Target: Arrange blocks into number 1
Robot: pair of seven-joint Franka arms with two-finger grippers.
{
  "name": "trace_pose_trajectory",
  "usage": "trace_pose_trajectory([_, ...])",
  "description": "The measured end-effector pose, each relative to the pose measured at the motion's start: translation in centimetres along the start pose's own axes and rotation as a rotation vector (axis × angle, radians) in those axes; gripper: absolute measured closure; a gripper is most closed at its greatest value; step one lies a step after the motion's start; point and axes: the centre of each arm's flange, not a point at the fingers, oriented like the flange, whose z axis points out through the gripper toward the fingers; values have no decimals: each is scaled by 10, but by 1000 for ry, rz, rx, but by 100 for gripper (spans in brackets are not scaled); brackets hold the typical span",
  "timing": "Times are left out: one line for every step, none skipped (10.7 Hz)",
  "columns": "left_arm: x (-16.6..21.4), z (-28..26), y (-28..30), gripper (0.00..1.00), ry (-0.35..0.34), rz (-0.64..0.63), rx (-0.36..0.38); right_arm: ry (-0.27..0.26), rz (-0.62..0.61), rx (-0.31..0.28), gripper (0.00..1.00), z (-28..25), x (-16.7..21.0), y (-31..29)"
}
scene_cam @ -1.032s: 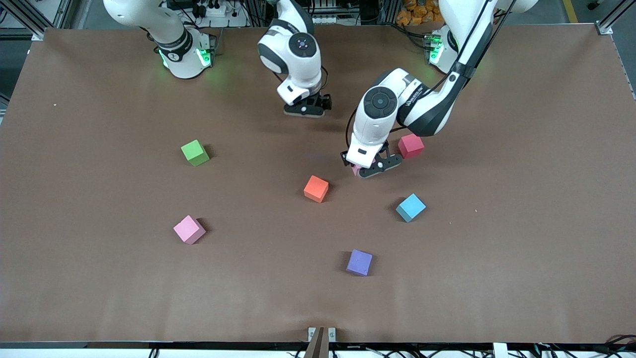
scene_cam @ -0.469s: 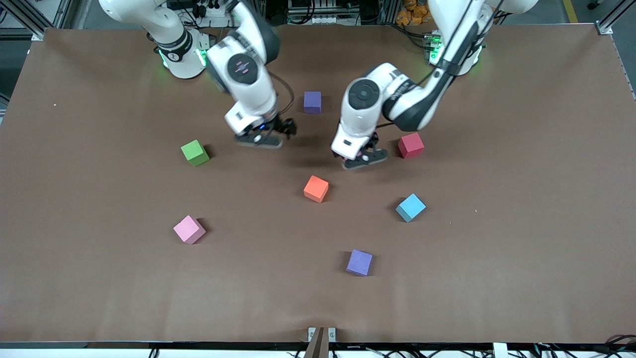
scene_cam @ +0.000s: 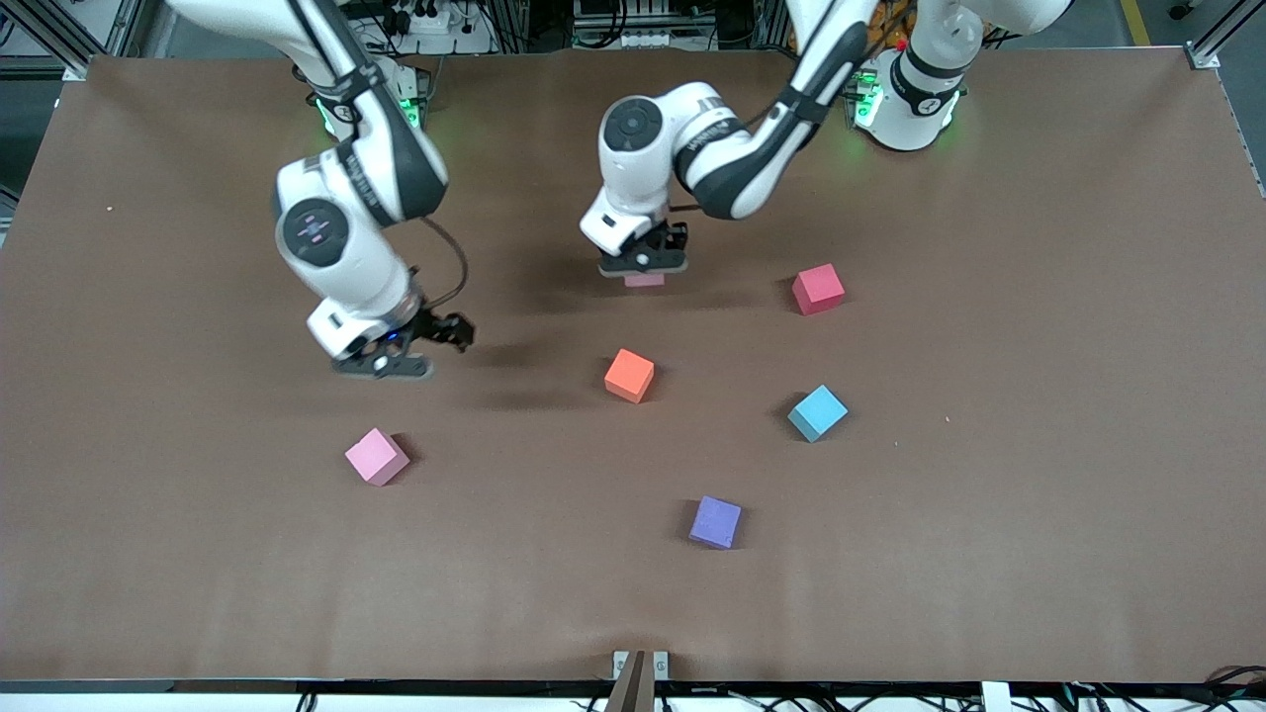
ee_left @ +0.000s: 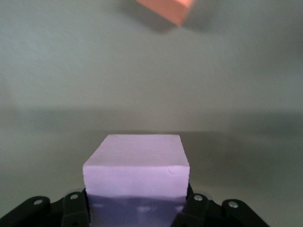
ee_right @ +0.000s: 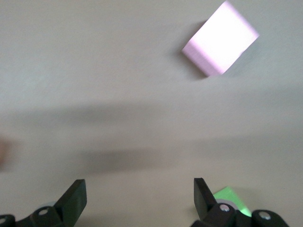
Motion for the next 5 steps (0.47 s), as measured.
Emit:
trace_pose_trajectory([-4, 7, 3, 36, 7, 22, 12, 3, 7, 0, 0, 3, 10, 1])
trace_pose_trajectory([-5, 14, 4, 36, 6, 32, 22, 7, 10, 0, 0, 6, 19, -1])
trace_pose_trajectory([-8, 23, 5, 36, -2, 39, 31, 10, 20, 1, 0, 8, 27, 2])
trace_pose_trajectory([-13, 31, 8, 36, -9, 48, 37, 13, 40, 1, 0, 9, 36, 16])
trace_pose_trajectory([-16, 37, 11, 36, -12, 55, 37, 15, 55, 1, 0, 8, 44, 34])
